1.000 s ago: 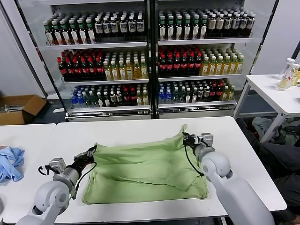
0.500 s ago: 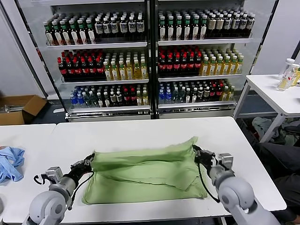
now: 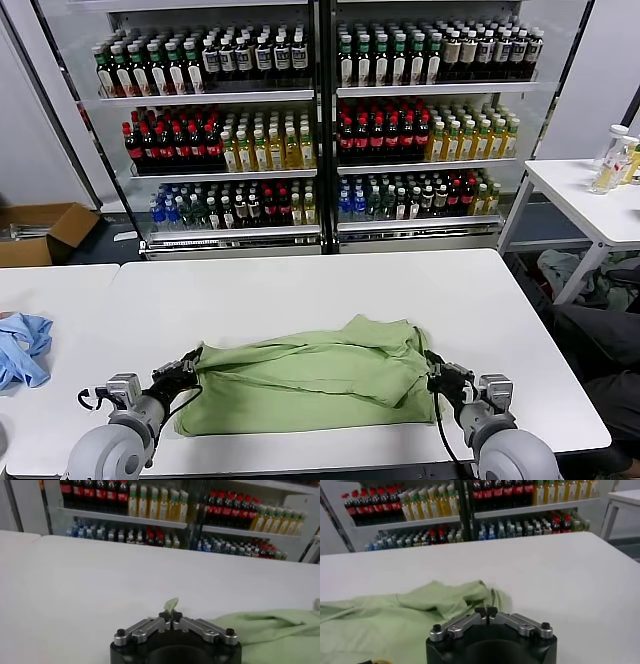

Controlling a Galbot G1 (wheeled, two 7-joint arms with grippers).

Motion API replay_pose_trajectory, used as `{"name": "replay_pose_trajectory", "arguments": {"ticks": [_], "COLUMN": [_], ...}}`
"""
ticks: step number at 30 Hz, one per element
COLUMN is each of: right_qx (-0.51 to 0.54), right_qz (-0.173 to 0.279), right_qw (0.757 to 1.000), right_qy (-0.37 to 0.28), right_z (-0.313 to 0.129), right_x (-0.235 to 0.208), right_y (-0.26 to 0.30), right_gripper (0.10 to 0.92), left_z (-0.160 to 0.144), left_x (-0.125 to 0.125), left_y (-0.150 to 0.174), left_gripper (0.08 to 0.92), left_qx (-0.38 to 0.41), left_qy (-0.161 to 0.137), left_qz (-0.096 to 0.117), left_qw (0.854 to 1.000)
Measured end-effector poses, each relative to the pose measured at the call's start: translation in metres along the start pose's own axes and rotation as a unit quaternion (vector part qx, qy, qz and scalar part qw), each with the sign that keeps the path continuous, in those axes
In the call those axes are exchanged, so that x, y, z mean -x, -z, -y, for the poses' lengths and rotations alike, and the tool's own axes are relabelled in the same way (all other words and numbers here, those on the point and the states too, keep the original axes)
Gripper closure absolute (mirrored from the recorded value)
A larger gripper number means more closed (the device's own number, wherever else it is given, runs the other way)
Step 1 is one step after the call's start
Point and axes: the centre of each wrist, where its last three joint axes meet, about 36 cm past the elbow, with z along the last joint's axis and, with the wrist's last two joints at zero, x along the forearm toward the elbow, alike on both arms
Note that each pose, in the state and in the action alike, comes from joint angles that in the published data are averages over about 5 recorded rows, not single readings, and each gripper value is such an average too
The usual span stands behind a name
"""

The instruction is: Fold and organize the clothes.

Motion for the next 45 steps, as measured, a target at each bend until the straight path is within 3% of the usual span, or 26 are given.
{"name": "replay_pose_trajectory", "arguments": {"ticks": [7,16,25,33,42,45], "right_qx": [0.011,0.015,0.021,0.038,0.087,0.102], "right_qz": [0.008,0.019,0.025,0.030,0.019,0.015], "right_qw": [1.000,1.000,0.999,0.999,0.996,0.995], "right_qy": [0.001,0.001,-0.007,-0.006,-0.003,0.001], "right_z": [-0.010,-0.013,-0.012,-0.018,-0.026,-0.029], "right_x": [0.007,0.004,-0.002,0.017,0.066,0.078], "right_y": [0.002,0.003,0.001,0.004,0.010,0.010], "right_gripper": [0.695,0.435,0.214,0.199,0.202,0.238], "left_z": [0.002,0.016,0.046,0.058,0.065,0.067], "left_x": [-0.004,-0.016,-0.022,-0.021,-0.026,-0.027], "left_y": [-0.003,-0.007,-0.030,-0.043,-0.049,-0.050], "left_gripper": [0.734,0.474,0.224,0.177,0.177,0.177], "left_qx": [0.007,0.025,0.045,0.038,0.028,0.026], "left_qy": [0.001,0.016,0.053,0.086,0.101,0.104], "left_qz": [0.003,0.029,0.033,0.036,0.041,0.040], "left_qw": [1.000,0.999,0.997,0.995,0.994,0.993]}}
